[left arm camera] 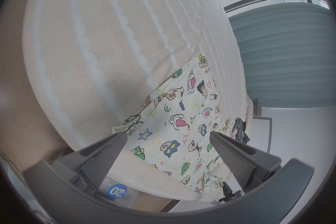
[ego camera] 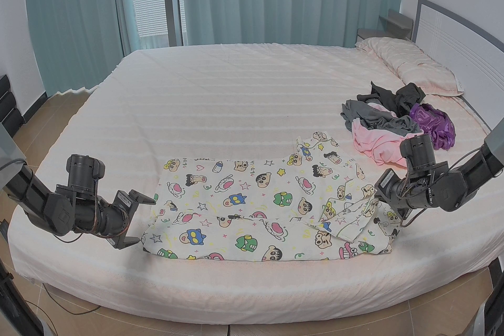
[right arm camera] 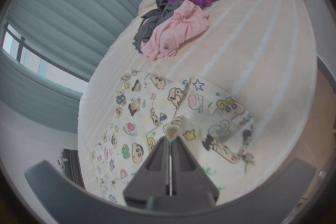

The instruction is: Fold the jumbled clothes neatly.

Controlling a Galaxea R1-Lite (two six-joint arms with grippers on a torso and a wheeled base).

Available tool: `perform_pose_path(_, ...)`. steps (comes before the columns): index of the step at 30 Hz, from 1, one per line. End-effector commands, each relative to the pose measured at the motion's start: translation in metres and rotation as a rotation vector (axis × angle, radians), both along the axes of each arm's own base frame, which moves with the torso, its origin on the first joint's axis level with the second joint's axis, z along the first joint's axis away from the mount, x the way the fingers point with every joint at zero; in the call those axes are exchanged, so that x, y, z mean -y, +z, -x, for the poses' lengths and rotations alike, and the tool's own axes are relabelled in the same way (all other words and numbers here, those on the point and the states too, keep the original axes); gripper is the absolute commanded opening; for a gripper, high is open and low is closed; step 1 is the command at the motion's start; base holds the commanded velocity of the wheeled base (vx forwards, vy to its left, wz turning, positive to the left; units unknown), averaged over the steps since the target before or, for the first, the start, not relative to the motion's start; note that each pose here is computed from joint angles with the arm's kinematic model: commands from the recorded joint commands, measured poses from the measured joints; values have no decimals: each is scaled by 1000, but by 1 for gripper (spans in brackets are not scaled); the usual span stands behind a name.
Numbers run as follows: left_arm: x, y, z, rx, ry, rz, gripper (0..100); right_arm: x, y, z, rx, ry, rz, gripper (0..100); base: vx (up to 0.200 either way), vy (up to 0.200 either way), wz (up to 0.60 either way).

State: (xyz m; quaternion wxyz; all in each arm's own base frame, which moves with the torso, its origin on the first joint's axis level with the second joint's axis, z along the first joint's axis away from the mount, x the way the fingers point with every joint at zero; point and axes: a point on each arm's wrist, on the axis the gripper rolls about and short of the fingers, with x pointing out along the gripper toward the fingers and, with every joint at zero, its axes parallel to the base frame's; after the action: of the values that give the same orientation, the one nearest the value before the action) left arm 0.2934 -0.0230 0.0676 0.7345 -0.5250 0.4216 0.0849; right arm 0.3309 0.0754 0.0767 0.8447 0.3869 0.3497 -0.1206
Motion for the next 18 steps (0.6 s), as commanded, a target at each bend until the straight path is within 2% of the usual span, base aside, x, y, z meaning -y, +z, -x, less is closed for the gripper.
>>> perform_pose_path(1,0,-4,1,-15,0,1,100,-3,32,21,37,23,-12,0,0,0,0)
perform_pose_path(4,0,-3,2,-14,-7,8,100,-2,32,36,13,32,-6,0,0,0,0)
perform_pose_path(12,1,-4,3,-20,-29,32,100,-11,8,69,-88,75,37,0,0,0,0)
perform_pose_path(18,1,-5,4,-24,-29,32,100,-17,2,80,-102,67,89,0,0,0,0)
